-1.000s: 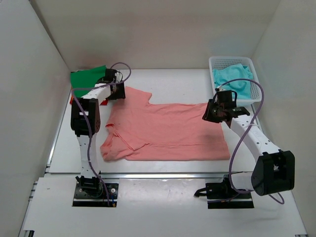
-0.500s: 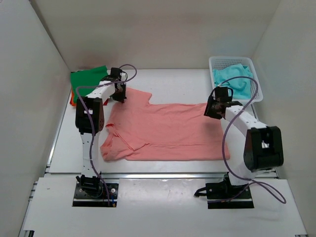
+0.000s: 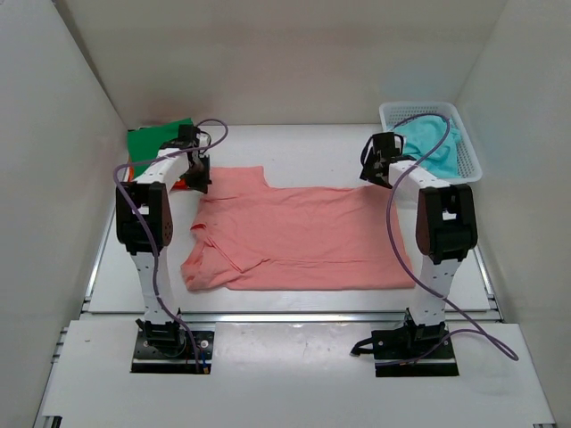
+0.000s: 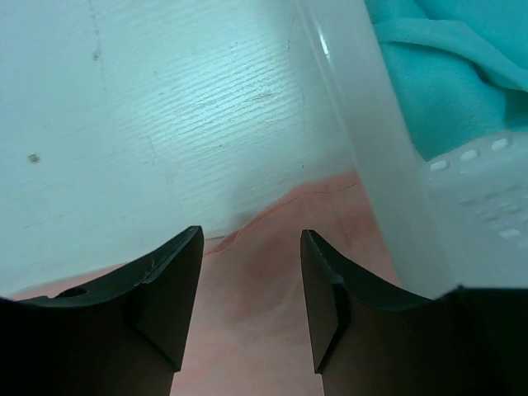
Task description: Fold and stack the t-shirts
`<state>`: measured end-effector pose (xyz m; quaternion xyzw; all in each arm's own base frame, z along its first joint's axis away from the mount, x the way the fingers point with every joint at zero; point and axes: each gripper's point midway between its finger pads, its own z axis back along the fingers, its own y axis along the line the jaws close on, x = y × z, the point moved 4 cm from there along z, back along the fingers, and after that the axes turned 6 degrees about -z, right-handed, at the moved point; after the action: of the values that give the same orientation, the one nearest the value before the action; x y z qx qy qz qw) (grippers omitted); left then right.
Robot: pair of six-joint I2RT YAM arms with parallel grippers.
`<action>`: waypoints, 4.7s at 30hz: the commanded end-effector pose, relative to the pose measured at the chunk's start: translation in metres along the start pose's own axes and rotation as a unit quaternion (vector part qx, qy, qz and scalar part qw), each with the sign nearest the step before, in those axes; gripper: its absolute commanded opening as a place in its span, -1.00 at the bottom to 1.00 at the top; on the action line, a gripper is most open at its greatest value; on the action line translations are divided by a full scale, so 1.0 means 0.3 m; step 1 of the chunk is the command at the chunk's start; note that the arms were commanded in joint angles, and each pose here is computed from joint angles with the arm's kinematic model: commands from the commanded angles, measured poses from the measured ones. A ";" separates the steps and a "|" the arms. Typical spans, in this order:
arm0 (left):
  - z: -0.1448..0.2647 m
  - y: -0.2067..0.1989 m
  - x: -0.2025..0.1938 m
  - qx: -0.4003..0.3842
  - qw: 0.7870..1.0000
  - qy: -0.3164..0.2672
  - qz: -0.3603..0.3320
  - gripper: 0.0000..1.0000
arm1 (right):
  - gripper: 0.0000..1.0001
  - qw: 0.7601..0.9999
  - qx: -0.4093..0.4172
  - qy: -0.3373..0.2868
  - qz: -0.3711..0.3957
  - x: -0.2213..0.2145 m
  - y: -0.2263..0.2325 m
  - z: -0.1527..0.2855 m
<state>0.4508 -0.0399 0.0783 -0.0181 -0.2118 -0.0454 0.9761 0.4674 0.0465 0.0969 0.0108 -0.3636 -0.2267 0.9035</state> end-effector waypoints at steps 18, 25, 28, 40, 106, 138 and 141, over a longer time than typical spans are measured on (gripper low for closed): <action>0.029 0.005 0.056 -0.023 0.996 -0.072 0.036 -0.10 | 0.05 0.998 -0.063 -0.006 0.012 -0.014 -0.006 -0.062; -0.034 -0.046 0.050 -0.043 0.997 -0.062 0.028 0.11 | 0.05 0.998 -0.065 -0.004 0.017 -0.015 -0.021 -0.064; -0.051 -0.058 0.035 -0.058 0.996 -0.054 0.028 0.01 | 0.05 0.998 -0.064 -0.006 0.016 -0.012 -0.021 -0.063; 0.112 -0.029 0.016 -0.033 0.998 -0.057 0.021 -1.00 | 0.12 0.994 -0.099 0.033 0.017 -0.035 -0.025 -0.137; 0.458 -0.064 -0.489 -0.032 0.959 -0.248 -0.137 -1.00 | -1.00 0.998 0.035 0.030 -0.053 -0.458 -0.284 0.381; 0.500 -0.152 -0.628 -0.079 0.946 -0.196 -0.245 -1.00 | -0.99 0.995 0.020 0.043 -0.083 -0.530 -0.351 0.400; 0.498 -0.155 -0.656 -0.077 0.946 -0.172 -0.262 -1.00 | -1.00 0.996 0.016 0.044 -0.082 -0.536 -0.358 0.399</action>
<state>0.2124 -0.0583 0.1238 -0.0401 -0.3759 -0.2890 0.8795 0.2427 0.0389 0.0586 0.0692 -0.3142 -0.2871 0.9022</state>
